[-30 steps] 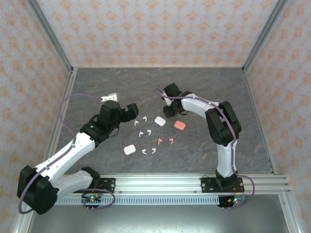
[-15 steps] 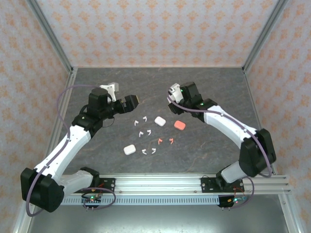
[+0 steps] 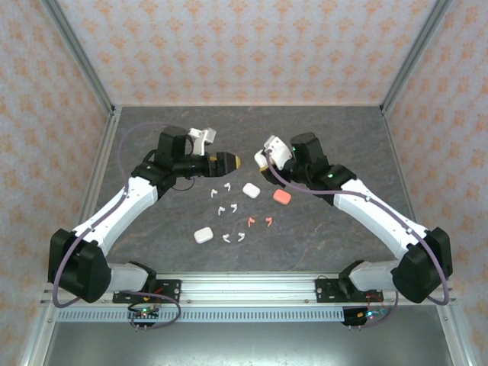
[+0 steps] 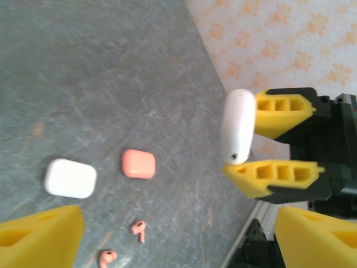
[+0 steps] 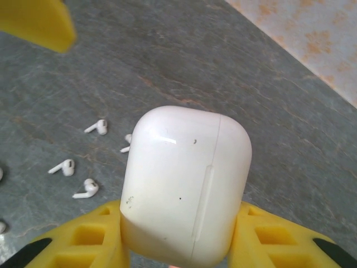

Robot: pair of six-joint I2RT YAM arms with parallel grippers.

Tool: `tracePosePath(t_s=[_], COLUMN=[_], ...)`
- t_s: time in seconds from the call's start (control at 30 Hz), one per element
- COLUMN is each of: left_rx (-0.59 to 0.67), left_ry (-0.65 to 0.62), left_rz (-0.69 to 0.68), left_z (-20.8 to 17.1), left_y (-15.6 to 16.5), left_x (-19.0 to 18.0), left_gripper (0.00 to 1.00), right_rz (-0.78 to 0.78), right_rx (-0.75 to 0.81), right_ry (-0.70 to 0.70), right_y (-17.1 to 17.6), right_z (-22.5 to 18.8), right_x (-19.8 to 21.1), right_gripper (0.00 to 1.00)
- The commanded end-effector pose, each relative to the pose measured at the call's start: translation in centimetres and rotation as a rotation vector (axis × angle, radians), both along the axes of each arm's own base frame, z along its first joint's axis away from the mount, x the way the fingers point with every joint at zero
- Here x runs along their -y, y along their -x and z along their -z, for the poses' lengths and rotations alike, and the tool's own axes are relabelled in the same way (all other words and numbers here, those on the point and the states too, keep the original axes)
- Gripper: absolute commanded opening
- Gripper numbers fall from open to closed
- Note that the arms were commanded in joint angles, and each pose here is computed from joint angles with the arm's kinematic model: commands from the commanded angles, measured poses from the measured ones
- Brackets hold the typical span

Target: Insert wireless bluetooth earbuds into charging case

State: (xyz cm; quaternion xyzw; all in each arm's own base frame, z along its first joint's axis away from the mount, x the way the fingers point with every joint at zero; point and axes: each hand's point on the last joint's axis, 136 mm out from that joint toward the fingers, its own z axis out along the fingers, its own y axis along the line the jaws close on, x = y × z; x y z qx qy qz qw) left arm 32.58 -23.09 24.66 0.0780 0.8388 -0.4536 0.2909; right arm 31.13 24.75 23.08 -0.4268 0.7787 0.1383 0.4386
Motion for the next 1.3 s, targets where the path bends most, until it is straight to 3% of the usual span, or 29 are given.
tracePosePath(t_s=[0.0,0.47,1.17,1.27], left_rx=[0.065,0.029,0.031,0.046], left_ry=[0.046,0.093,0.113,0.110], left_rz=[0.106,0.194,0.271,0.268], left_z=[-2.3,-2.1,-2.6,-2.8], left_y=[0.7,0.7,2.4,2.6], left_x=[2.2,5.3,6.1,5.9], left_gripper=[0.88,0.78,0.25,0.23], right_rz=[-0.055,-0.144,-0.186,-0.180], right_rx=[0.016,0.055,0.025,0.011], right_ry=[0.031,0.028,-0.044,-0.062], right_y=[1.1,2.5,3.6,3.6], right_z=[0.1,-0.6,-1.3,-1.6], right_x=[-0.6,-2.0,-2.9,-3.0], right_gripper=[0.39,0.39,0.39,0.42])
